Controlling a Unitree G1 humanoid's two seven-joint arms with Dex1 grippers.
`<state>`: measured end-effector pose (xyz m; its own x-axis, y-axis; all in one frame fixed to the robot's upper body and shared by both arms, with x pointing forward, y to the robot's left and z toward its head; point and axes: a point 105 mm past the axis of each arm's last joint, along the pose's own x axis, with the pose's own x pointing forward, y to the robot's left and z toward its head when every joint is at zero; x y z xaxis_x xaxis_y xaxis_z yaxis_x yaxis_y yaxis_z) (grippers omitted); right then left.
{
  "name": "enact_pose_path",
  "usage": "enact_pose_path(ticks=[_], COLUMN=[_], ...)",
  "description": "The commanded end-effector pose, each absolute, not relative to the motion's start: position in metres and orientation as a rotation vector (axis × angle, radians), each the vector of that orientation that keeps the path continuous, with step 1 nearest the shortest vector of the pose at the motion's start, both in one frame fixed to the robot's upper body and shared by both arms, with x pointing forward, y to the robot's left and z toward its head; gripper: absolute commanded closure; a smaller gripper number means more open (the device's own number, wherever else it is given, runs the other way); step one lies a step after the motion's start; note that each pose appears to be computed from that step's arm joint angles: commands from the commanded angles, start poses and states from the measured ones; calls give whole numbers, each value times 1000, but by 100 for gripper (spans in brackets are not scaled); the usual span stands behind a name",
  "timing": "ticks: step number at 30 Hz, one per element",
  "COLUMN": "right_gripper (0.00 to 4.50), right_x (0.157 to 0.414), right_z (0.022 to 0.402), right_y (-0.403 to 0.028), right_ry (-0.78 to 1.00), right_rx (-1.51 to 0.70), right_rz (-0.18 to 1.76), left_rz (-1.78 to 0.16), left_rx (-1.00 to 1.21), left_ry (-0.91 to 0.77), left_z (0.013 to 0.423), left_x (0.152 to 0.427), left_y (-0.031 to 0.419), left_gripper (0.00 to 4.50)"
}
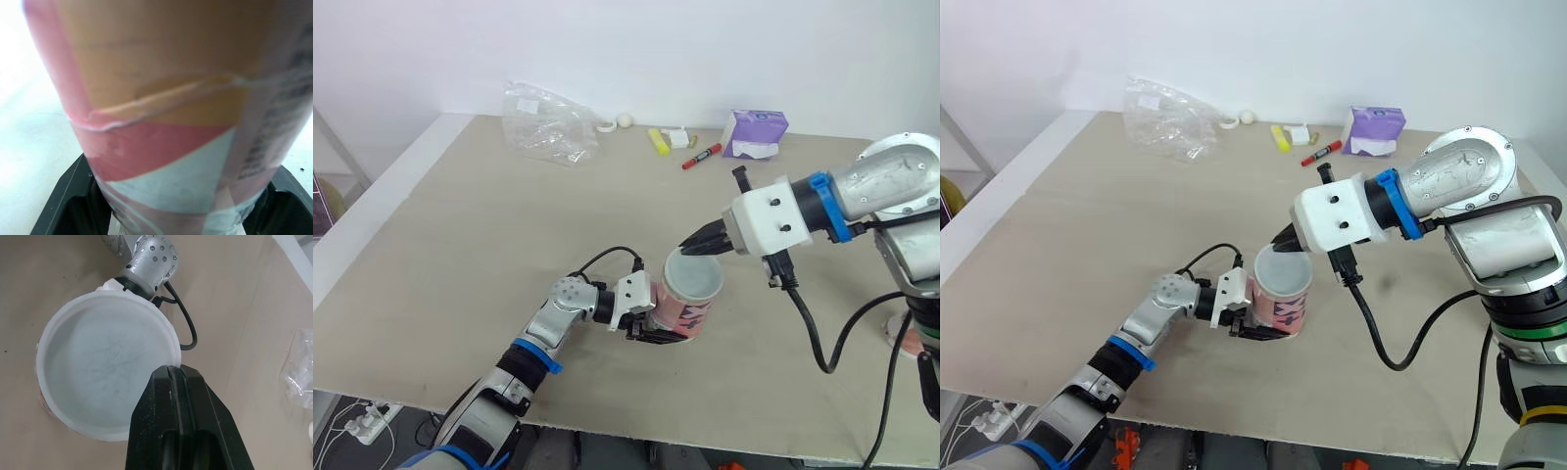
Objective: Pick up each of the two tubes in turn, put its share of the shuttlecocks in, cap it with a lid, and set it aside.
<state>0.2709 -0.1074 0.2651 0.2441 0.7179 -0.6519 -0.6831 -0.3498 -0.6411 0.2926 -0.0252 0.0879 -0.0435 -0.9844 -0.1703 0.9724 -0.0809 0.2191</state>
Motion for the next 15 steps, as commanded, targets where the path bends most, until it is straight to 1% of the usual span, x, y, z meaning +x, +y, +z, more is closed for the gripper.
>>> enact_pose_path(ticks=[1, 15], right_gripper=[446, 446], right_x=[267, 268], right_z=[269, 260], right_y=[-107, -112], right_ry=[-61, -22], right_rx=[-1299, -1304], right_rz=[1440, 1456], left_rz=[-1576, -1568], left_rx=[338, 333], left_ry=[17, 24], left_z=[76, 75], left_x=[299, 298], left_y=[-18, -17], left_gripper=[164, 164])
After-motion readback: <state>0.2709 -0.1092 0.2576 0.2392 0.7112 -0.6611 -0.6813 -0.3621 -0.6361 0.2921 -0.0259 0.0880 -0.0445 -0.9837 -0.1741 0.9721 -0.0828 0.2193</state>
